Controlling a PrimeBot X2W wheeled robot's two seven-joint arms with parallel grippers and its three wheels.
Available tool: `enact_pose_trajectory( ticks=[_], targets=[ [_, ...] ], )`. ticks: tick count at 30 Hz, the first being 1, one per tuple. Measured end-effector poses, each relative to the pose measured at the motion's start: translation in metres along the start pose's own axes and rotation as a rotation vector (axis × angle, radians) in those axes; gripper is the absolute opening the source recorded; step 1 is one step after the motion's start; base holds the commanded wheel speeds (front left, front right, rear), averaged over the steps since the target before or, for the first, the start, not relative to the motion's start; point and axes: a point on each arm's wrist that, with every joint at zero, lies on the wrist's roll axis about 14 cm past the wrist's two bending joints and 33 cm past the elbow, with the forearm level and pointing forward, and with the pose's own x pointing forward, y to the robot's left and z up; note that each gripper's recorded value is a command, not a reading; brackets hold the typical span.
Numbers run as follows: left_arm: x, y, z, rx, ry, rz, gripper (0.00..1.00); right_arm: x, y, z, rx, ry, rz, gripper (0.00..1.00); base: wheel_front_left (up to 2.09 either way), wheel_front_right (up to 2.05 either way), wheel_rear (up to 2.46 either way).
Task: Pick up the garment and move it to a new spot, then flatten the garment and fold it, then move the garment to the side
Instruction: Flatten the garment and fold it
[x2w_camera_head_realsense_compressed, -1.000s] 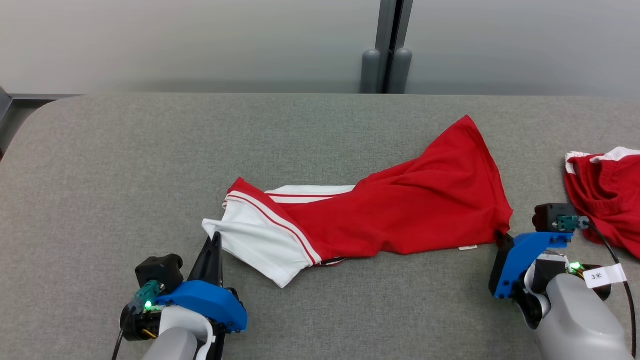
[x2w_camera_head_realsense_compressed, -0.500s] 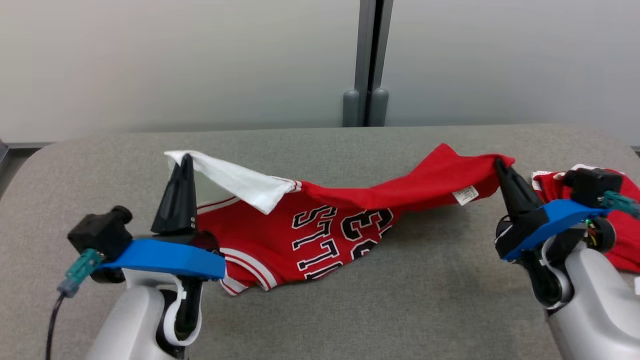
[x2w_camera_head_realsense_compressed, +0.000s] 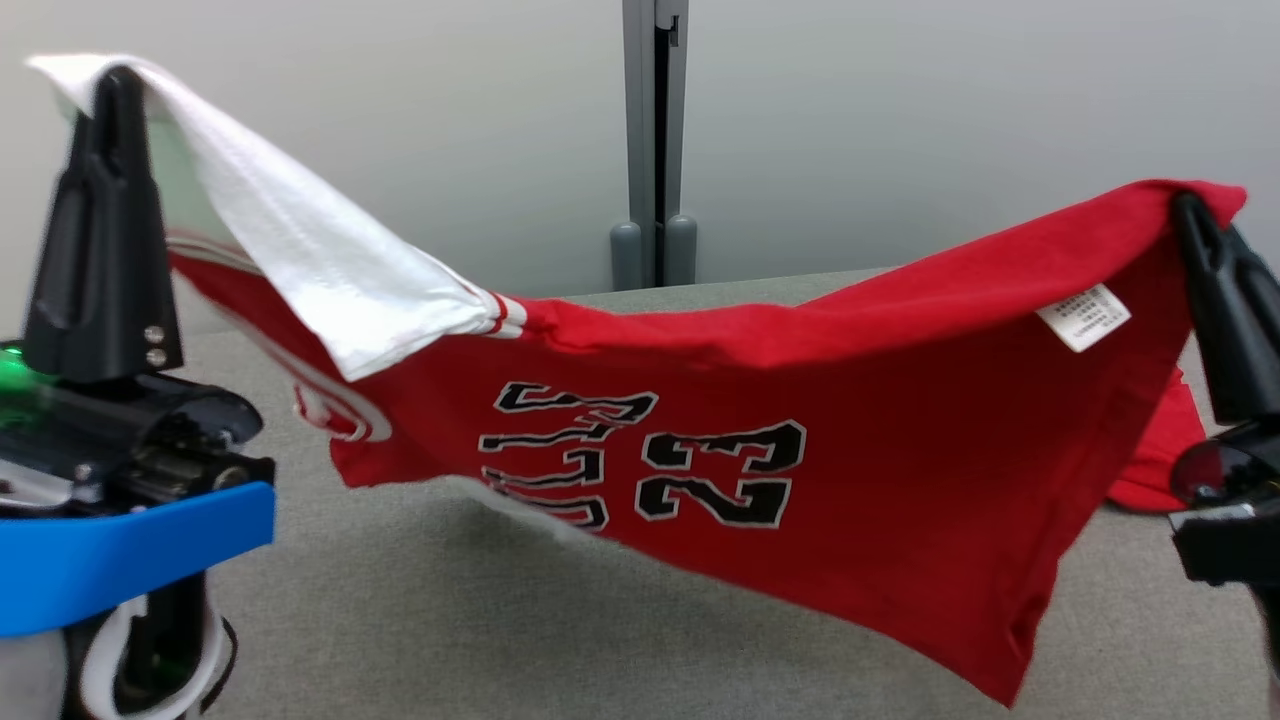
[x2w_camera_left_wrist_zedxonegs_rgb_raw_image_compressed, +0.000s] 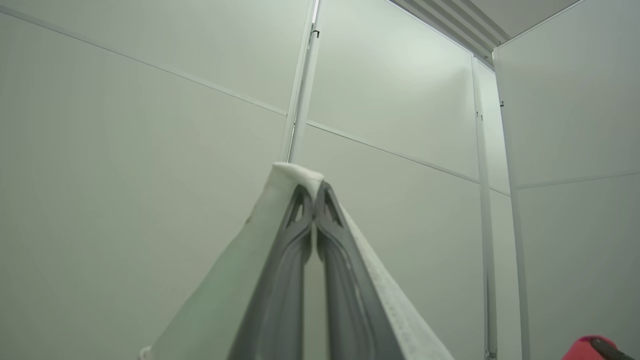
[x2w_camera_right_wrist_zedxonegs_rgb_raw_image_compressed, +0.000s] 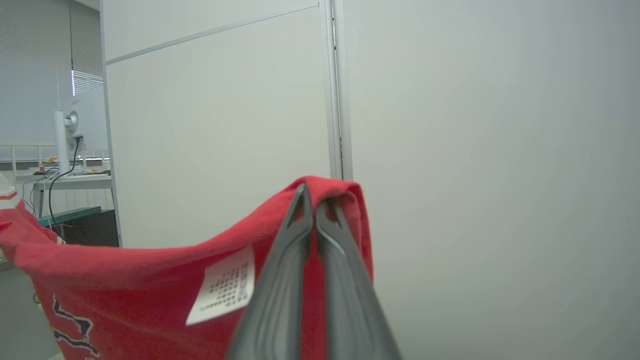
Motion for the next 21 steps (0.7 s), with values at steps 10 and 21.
enact_pose_trajectory(
  ticks=[10, 21],
  targets=[
    [0.03, -0.015, 0.003, 0.037, 0.061, -0.105, 0.0, -0.015, 0.0, 0.016, -0.087, 0.05, -0.044, 0.0, 0.0, 0.0, 0.0],
    [0.104, 0.054, -0.132, 0.101, 0.276, -0.099, 0.0, 0.078, -0.049, -0.112, -0.117, 0.327, -0.057, 0.0, 0.0, 0.0, 0.0]
  ],
)
